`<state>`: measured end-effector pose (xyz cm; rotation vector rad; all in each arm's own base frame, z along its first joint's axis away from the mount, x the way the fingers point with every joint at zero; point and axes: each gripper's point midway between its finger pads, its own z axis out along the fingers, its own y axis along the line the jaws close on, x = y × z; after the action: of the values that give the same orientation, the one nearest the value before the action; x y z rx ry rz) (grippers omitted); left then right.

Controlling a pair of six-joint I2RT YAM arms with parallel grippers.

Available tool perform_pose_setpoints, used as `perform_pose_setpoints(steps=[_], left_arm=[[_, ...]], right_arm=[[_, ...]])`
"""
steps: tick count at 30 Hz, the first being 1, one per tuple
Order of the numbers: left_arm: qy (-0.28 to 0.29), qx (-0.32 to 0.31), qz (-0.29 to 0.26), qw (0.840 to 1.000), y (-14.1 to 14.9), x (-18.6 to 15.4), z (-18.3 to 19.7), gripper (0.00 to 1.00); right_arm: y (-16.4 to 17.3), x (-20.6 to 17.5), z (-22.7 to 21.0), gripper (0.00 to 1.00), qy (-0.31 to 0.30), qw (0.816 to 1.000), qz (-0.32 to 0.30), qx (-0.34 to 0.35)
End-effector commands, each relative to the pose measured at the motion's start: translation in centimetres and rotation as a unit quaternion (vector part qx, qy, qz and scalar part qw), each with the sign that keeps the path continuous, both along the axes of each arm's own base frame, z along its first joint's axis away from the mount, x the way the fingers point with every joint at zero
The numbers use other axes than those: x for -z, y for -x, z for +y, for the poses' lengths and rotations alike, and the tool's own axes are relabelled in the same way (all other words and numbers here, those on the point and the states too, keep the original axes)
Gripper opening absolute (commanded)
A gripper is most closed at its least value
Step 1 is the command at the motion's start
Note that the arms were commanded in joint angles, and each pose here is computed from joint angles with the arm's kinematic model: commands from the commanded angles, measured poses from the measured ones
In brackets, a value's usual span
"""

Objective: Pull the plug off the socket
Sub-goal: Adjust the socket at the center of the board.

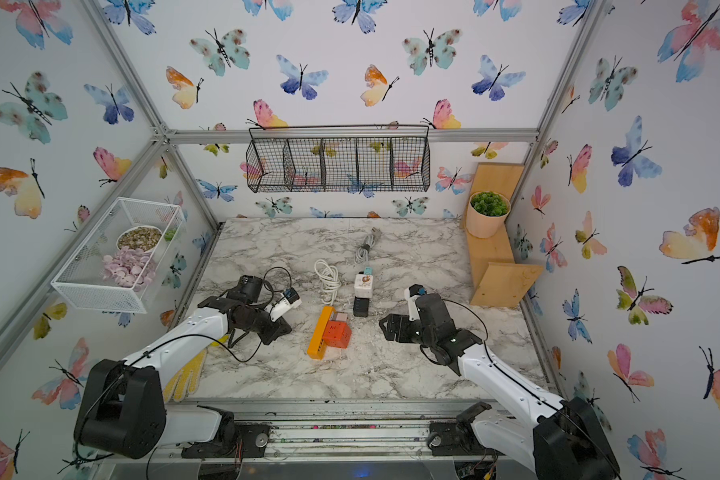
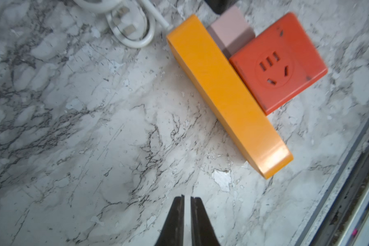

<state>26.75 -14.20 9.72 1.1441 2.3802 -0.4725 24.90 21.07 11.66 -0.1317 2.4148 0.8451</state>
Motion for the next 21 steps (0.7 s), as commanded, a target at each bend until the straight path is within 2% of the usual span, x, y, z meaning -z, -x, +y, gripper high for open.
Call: perform_pose_setpoints(steps=[1, 6, 15, 20, 21], left_arm=[[0.049, 0.006, 0.012, 0.999, 0.6, -2.2, -1.7, 0.19], [0.06, -0.002, -0.004, 0.998, -0.9, -3.3, -2.5, 0.22], [0.024, 0.034, -0.034, 0.999, -0.9, -1.9, -6.7, 0.24], [0.01, 0.02, -0.036, 0.999, -2.3, -1.3, -8.3, 0.57], [0.016, 0.019, -0.031, 0.999, -2.5, -1.4, -8.7, 0.6]], right_arm=[[0.3, -1.3, 2.7, 0.86, -0.035, 0.999, -0.003, -0.013], [2.3, -0.7, 6.0, 0.86, -0.061, 0.997, 0.019, -0.046], [2.6, 0.1, 5.8, 0.87, -0.057, 0.997, 0.022, -0.039], [2.8, 0.5, 5.2, 0.88, -0.044, 0.998, 0.024, -0.034], [2.9, 0.6, 5.0, 0.88, -0.042, 0.998, 0.025, -0.032]])
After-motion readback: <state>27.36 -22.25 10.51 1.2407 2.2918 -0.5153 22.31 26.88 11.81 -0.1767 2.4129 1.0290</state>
